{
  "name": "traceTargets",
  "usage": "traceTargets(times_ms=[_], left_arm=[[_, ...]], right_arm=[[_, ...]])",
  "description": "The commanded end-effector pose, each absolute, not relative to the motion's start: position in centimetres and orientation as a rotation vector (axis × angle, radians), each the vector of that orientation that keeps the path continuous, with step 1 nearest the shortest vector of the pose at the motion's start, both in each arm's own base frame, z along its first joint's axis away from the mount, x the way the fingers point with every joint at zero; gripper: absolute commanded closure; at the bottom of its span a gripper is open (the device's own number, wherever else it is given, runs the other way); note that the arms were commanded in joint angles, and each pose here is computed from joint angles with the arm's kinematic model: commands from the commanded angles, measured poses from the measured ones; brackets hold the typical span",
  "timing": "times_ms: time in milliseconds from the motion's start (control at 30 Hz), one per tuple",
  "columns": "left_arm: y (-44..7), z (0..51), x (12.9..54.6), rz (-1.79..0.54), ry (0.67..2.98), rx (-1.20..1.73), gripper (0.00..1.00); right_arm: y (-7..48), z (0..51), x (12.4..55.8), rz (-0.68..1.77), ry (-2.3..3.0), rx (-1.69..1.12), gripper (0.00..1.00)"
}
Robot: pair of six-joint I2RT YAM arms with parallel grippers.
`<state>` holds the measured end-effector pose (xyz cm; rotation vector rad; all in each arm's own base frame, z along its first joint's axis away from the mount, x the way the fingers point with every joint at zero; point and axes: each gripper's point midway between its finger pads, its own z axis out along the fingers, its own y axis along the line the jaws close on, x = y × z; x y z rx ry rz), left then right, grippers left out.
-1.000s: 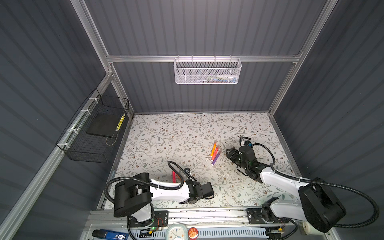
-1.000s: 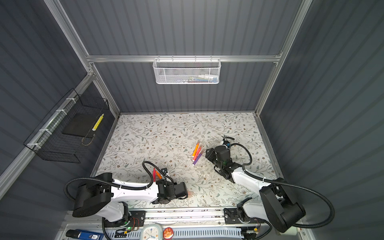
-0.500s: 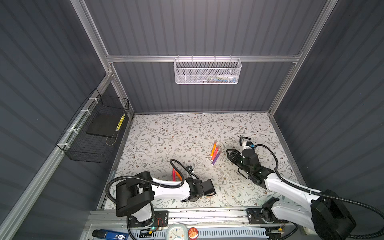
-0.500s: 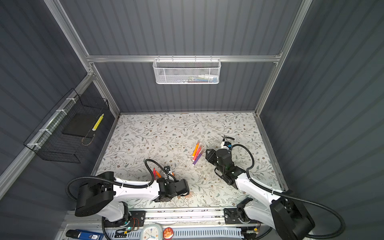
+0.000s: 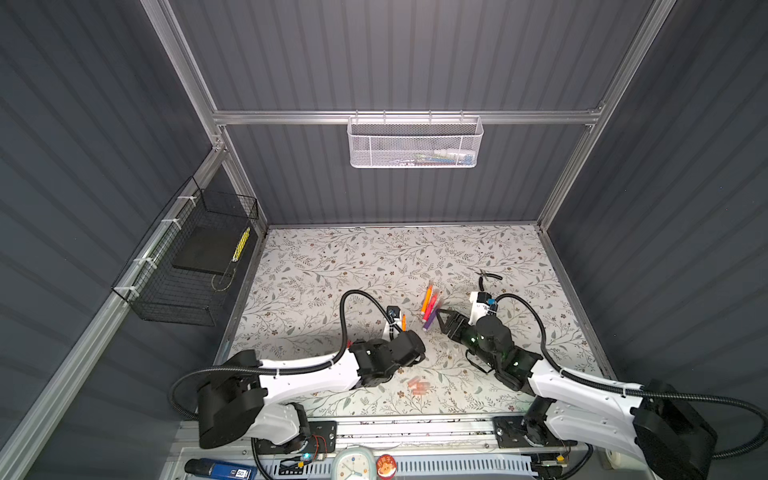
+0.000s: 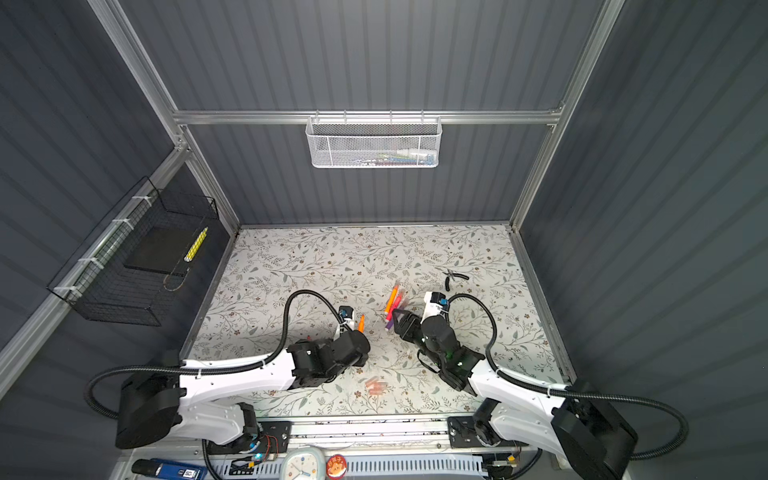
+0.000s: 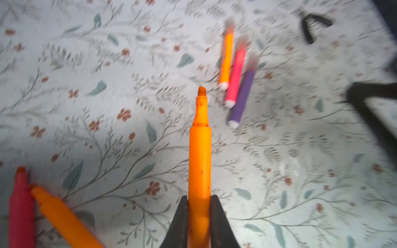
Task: Insert the pens into the pen caps
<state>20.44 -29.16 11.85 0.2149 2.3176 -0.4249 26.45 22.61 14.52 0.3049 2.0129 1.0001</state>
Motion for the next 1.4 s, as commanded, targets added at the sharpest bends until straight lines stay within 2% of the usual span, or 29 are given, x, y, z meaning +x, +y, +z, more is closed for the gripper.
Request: traceTargets(times_ms=[0,400,667,867,1033,1133,1233,1367], left_arm=[[-30.9,13.9,20.5,-0.503,2.172,0.421,1.0],[-32.4,14.7,19.0,-0.626,2.104,0.577,1.0],[-32.5,15.5,18.8,-0.662,2.067,0.586,1.0],[-33.1,15.4,19.0,-0.662,2.066,0.591,1.0],[-33.0,15.6,19.3,-0.65,2.053,0.585,1.0],[-32.9,15.4,19.4,-0.643,2.042,0.578,0.9],[-33.1,15.2,19.4,-0.636,2.039,0.598,0.79],[-33.5,14.9,19.5,-0.625,2.046,0.61,0.73]], right_arm=[[25.1,17.3,26.0,1.137,1.925,0.241,0.38],[28.7,17.5,25.4,1.199,1.935,0.174,0.39],[29.1,17.3,25.6,1.195,1.956,0.195,0.6],[29.1,16.9,25.3,1.212,1.957,0.215,0.63],[28.9,17.1,25.2,1.194,1.961,0.205,0.8],[28.7,17.3,25.2,1.19,1.954,0.21,0.88],[28.6,17.4,25.0,1.193,1.949,0.21,0.92],[28.8,18.0,25.0,1.186,1.946,0.196,0.95]])
